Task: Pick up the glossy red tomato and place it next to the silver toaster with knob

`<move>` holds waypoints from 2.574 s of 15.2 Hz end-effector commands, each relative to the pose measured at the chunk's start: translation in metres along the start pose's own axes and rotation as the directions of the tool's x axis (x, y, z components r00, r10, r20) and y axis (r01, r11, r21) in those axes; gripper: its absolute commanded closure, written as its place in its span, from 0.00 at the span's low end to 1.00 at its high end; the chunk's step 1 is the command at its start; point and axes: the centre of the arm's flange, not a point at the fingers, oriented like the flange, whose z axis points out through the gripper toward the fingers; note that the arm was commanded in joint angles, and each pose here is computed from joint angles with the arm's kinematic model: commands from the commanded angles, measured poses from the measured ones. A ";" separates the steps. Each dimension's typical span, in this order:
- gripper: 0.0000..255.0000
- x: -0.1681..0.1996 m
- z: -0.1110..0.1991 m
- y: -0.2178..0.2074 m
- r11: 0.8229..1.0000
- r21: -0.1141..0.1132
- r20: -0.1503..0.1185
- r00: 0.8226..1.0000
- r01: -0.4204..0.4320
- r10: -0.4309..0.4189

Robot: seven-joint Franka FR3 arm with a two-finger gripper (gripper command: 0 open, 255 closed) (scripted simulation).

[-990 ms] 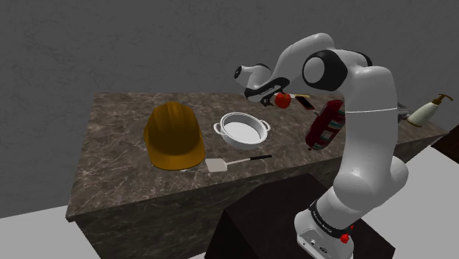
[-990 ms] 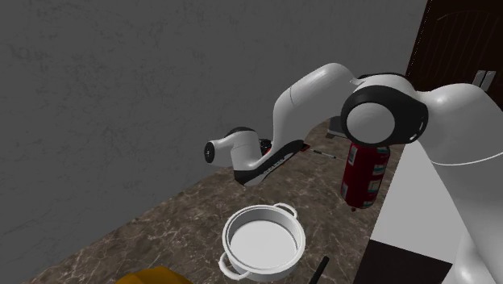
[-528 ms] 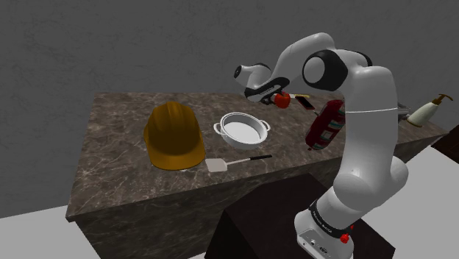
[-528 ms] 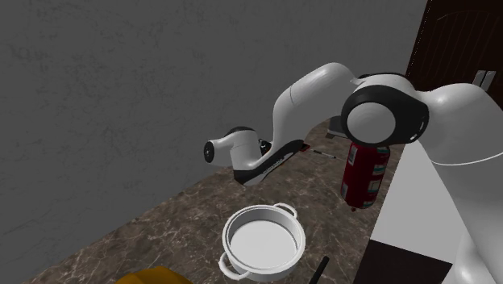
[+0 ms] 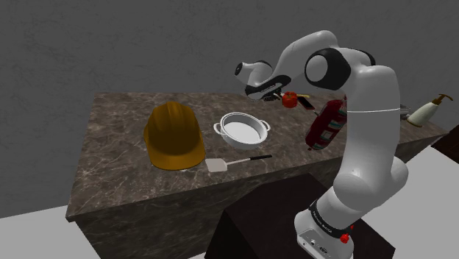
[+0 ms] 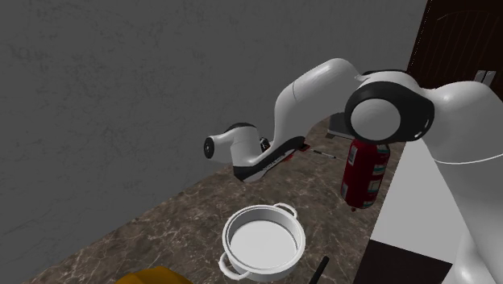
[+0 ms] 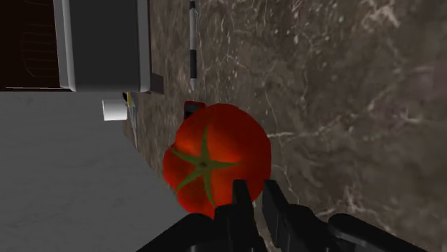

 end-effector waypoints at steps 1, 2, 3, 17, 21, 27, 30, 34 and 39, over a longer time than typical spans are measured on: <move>1.00 -0.001 -0.004 0.009 1.000 0.000 0.000 1.000 0.000 0.000; 1.00 -0.001 -0.006 0.014 1.000 0.000 0.000 1.000 0.000 0.000; 1.00 -0.001 -0.008 0.018 1.000 0.000 0.000 1.000 0.000 0.000; 0.00 -0.026 0.086 0.021 0.998 -0.008 -0.159 0.985 0.065 -0.065; 0.00 -0.026 0.086 0.021 0.998 -0.008 -0.159 0.985 0.065 -0.065; 1.00 -0.026 0.086 0.021 0.998 -0.008 -0.159 0.985 0.065 -0.065; 1.00 -0.026 0.086 0.021 0.998 -0.008 -0.159 0.985 0.065 -0.065; 1.00 -0.027 0.086 0.021 0.998 -0.008 -0.159 0.985 0.065 -0.065; 1.00 -0.026 0.077 0.040 0.998 -0.008 -0.159 0.985 0.065 -0.065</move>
